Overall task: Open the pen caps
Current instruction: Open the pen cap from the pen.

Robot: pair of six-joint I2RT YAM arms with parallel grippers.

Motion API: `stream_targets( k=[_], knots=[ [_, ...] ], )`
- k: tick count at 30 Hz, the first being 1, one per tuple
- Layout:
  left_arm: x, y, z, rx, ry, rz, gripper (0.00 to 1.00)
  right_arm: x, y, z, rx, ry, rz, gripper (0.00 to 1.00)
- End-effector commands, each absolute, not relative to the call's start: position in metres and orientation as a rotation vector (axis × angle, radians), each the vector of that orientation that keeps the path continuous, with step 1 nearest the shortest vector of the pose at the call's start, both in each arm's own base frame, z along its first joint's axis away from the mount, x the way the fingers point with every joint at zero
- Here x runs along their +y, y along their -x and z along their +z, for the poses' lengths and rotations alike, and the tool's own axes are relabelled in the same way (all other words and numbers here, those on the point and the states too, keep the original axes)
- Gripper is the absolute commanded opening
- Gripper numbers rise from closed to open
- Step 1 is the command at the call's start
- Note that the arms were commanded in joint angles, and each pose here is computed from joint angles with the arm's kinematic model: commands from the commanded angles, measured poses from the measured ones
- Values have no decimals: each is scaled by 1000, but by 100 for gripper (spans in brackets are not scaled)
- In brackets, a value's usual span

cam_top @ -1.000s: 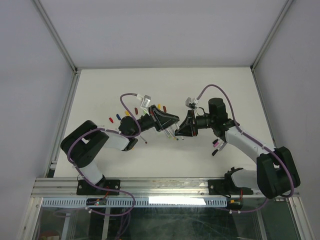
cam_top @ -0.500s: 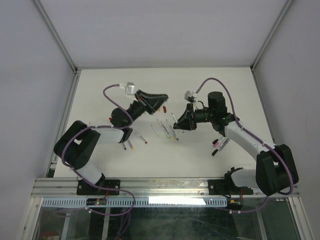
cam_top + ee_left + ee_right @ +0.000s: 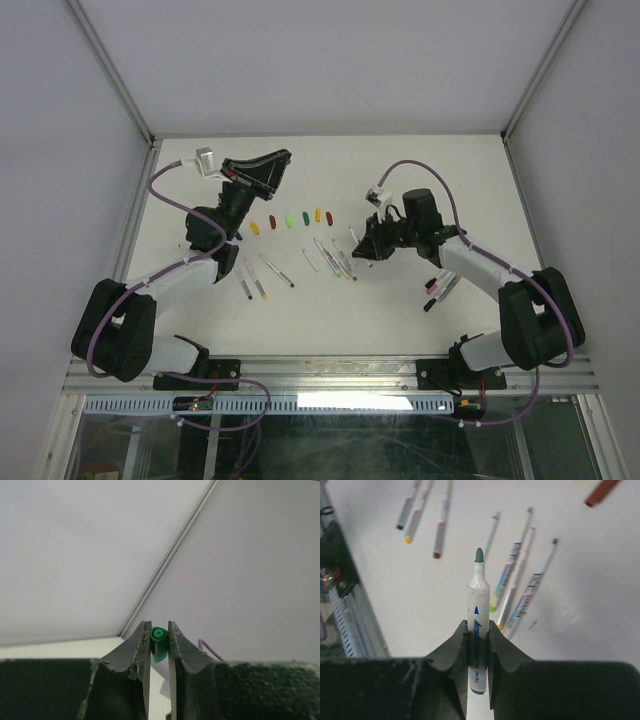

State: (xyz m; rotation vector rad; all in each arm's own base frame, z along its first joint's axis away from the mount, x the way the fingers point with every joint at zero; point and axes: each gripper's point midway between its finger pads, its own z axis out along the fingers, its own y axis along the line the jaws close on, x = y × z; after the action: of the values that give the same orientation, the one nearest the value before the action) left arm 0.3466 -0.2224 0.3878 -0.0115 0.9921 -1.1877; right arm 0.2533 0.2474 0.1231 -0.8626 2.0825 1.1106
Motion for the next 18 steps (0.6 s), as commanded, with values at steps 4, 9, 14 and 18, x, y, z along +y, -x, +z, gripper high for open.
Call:
stream_targets(
  k=[4, 9, 14, 18],
  knots=[
    [-222, -337, 321, 1271, 87, -1187, 0, 235, -307, 85, 2328, 549, 758, 5],
    [-219, -329, 291, 1412, 115, -1164, 0, 233, -313, 67, 2407, 487, 680, 7],
    [-214, -326, 273, 1477, 159, -1145, 0, 232, -312, 50, 2468, 498, 629, 10],
    [-216, -323, 266, 1515, 166, -1159, 0, 234, -307, 41, 2504, 520, 624, 13]
  ],
)
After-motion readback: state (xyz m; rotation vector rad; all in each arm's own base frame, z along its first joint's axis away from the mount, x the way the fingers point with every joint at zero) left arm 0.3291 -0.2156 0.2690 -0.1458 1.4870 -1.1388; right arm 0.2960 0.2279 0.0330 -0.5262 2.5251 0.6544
